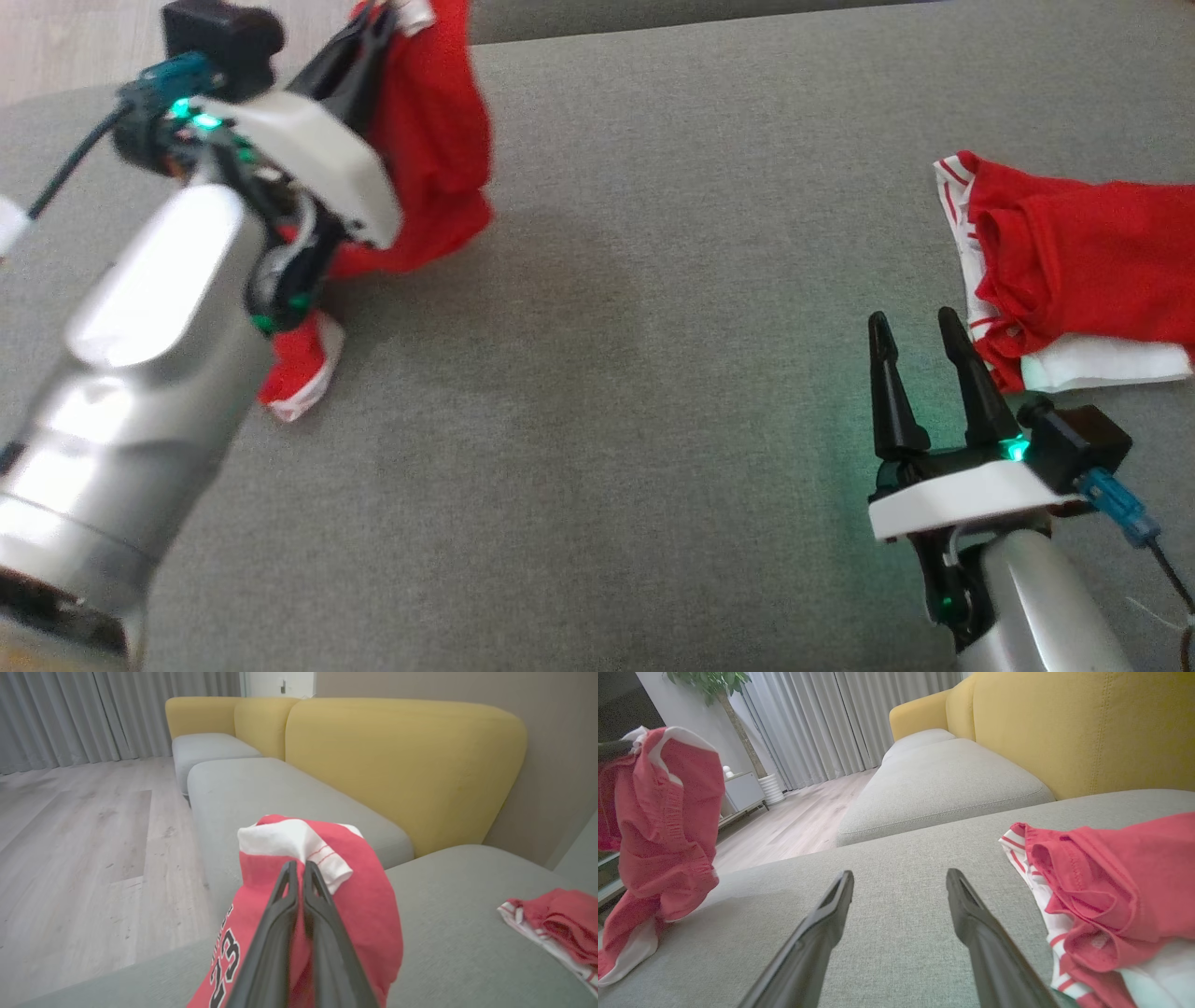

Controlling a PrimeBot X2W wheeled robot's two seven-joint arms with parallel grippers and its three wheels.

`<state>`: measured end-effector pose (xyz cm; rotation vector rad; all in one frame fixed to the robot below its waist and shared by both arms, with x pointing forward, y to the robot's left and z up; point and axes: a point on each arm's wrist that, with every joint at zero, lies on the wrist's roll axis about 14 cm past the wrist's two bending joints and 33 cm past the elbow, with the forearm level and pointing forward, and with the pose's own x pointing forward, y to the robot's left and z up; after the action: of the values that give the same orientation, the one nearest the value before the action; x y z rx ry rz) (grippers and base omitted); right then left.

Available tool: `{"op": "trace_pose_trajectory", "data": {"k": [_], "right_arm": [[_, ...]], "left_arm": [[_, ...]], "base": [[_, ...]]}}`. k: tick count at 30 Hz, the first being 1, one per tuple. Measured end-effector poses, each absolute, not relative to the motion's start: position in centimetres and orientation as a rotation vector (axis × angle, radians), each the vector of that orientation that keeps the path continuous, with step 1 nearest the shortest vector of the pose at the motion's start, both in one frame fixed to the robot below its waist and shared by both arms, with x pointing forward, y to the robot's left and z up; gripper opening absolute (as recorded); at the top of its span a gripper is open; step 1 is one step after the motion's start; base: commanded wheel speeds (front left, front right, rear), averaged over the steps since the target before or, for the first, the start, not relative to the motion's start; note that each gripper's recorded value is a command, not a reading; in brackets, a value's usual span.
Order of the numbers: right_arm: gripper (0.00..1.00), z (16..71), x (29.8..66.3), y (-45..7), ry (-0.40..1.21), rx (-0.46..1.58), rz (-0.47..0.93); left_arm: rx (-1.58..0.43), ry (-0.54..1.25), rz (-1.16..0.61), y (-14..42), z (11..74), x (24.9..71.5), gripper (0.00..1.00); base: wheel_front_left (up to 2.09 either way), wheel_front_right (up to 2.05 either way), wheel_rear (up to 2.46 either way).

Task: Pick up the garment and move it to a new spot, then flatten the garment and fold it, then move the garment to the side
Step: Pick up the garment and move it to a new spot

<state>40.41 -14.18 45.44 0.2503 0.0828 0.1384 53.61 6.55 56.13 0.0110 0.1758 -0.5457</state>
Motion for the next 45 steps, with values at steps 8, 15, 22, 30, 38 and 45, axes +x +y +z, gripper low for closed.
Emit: {"op": "trace_pose_trajectory", "data": {"k": [8,15,22,30,38,45], "right_arm": [[1.00,45.6,40.0,-14.7,0.080,0.265,0.121],[1.00,45.2,39.5,-15.6,0.089,0.278,0.090],[1.00,44.8,39.3,-16.7,0.100,0.285,0.056],[1.00,45.3,39.9,-15.8,0.084,0.291,0.083],[1.00,46.5,40.4,-14.6,0.052,0.276,0.126],[1.00,46.3,40.0,-14.0,0.060,0.260,0.143]], "left_arm": [[-0.085,0.133,-0.629,-0.4,57.9,52.1,0.00],[-0.169,0.195,-0.693,-6.2,55.1,50.1,1.00],[-0.250,0.161,-0.740,-8.3,55.5,49.8,1.00],[-0.160,-0.019,-0.570,-0.3,59.0,53.1,1.00],[-0.025,-0.042,-0.392,8.3,56.1,51.0,1.00],[-0.071,0.075,-0.243,12.3,49.7,45.2,1.00]], "base": [[0.00,0.00,0.00],[0.00,0.00,0.00],[0.00,0.00,0.00],[0.00,0.00,0.00],[0.00,0.00,0.00],[0.00,0.00,0.00]]}}
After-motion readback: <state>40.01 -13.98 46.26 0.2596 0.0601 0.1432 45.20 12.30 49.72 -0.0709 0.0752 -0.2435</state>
